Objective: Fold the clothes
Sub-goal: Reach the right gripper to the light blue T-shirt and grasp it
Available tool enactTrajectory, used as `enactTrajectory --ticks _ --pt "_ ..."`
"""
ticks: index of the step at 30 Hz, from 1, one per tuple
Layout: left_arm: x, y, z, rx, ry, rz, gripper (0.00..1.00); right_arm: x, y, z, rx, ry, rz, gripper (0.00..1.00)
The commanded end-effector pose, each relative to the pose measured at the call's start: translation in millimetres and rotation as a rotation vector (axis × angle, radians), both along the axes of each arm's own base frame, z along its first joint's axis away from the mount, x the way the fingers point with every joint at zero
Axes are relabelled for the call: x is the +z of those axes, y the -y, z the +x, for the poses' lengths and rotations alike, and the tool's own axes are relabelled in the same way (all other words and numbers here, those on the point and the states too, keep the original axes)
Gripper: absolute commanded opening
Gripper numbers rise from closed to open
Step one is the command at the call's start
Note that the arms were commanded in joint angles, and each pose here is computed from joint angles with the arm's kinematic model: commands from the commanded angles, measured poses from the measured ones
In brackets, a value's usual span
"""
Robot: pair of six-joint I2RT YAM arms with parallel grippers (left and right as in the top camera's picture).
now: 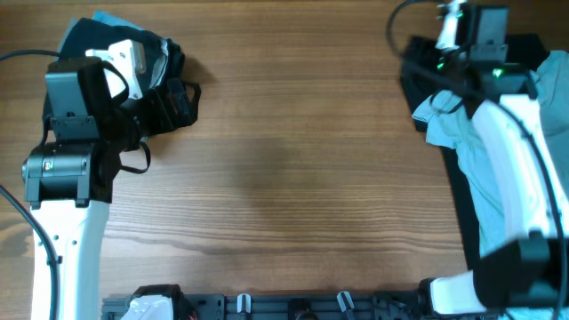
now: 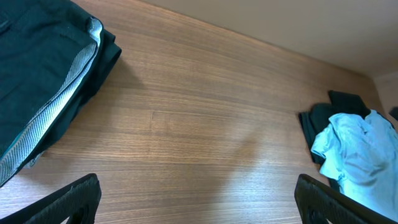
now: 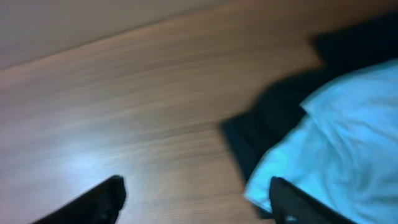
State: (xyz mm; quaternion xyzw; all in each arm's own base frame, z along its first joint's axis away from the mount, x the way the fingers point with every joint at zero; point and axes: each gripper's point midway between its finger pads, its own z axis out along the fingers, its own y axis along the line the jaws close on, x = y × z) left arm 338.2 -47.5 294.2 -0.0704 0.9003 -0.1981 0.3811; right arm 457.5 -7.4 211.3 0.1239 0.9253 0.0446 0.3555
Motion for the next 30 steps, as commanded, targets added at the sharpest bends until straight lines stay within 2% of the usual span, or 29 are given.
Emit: enactTrajectory --ticks 1,5,8,11,14,21,23,24,25,27,29,30 --pt "12 4 -2 -0.018 0.025 -0.021 1.00 -46 50 13 -0.230 -0.085 0.042 0.71" --pt "12 4 -2 -0.017 0.019 -0.021 1.00 -105 71 16 -0.311 -0.201 0.073 0.65" --pt "11 4 -2 -0.017 0.019 -0.021 1.00 -145 76 17 -0.336 -0.267 0.091 0.64" --pt "11 4 -2 -0.018 0.018 -0.021 1.00 -173 67 24 -0.271 -0.301 0.119 0.76" --pt "11 4 -2 -0.017 0.018 -0.021 1.00 -186 59 28 -0.228 -0.307 0.151 0.78" --pt "8 4 -5 -0.017 -0.001 -0.021 1.00 -197 65 23 -0.251 -0.337 0.127 0.69" --pt "7 4 -6 -0.017 -0.007 -0.021 1.00 -201 65 21 -0.252 -0.349 0.129 0.58" --pt "6 4 -7 -0.016 -0.009 -0.021 1.00 -202 65 19 -0.253 -0.357 0.129 0.48" --pt "6 4 -7 -0.016 -0.012 -0.021 1.00 -203 65 17 -0.254 -0.366 0.129 0.30" --pt "6 4 -7 -0.016 -0.013 -0.021 1.00 -200 67 18 -0.258 -0.360 0.131 0.15" --pt "6 4 -7 -0.014 -0.012 -0.019 1.00 -193 72 19 -0.267 -0.344 0.132 0.05" --pt "6 4 -7 -0.014 -0.012 -0.019 1.00 -190 74 19 -0.272 -0.336 0.133 0.04"
